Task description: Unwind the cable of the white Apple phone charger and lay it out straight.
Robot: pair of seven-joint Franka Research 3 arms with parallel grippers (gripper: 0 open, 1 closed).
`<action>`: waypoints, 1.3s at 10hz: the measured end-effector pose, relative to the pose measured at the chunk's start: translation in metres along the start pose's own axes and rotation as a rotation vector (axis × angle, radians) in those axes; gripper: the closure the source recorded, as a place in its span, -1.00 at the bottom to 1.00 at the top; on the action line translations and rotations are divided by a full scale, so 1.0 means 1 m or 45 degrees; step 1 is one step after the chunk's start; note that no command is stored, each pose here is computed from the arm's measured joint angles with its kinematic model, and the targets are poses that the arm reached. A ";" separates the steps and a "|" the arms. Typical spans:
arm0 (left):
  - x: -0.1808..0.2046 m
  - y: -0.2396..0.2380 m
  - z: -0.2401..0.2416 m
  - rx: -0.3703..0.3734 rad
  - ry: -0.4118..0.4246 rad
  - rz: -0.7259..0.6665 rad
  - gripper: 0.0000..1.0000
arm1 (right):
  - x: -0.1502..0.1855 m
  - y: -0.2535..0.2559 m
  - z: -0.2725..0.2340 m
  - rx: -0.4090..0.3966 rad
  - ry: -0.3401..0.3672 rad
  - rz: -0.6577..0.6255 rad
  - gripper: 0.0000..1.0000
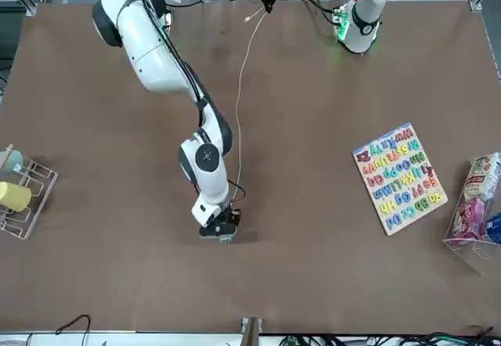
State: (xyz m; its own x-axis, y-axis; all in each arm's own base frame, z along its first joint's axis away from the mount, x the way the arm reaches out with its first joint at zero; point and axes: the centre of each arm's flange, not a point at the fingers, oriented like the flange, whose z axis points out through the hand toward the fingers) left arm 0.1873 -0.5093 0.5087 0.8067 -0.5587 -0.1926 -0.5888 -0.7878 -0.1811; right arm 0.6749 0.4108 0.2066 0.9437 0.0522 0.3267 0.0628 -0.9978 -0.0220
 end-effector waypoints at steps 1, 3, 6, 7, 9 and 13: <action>0.000 0.000 0.000 0.000 0.000 0.000 0.93 | -0.001 0.001 0.002 -0.001 0.000 -0.001 0.05; 0.000 0.000 0.000 0.000 0.000 0.000 0.93 | -0.003 0.002 0.008 -0.006 -0.007 -0.002 0.00; 0.000 0.000 0.000 0.000 0.000 0.001 0.93 | -0.006 0.002 0.014 -0.008 -0.013 0.006 -0.44; 0.000 0.000 0.000 0.000 0.000 0.001 0.93 | -0.006 0.002 0.014 -0.007 -0.011 0.017 -0.70; 0.000 0.001 0.000 0.000 0.000 0.002 0.93 | -0.003 0.002 0.011 -0.003 0.000 0.037 -0.91; -0.002 0.002 -0.008 -0.010 0.017 -0.001 0.74 | 0.060 0.065 -0.038 0.003 0.058 0.084 -1.00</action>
State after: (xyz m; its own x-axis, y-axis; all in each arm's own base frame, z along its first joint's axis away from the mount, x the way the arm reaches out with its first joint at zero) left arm 0.1851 -0.5122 0.5163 0.8078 -0.5615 -0.1794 -0.5877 -0.7902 -0.1735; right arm 0.7227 0.3475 0.2608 0.9300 -0.0154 0.3671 0.0020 -0.9989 -0.0469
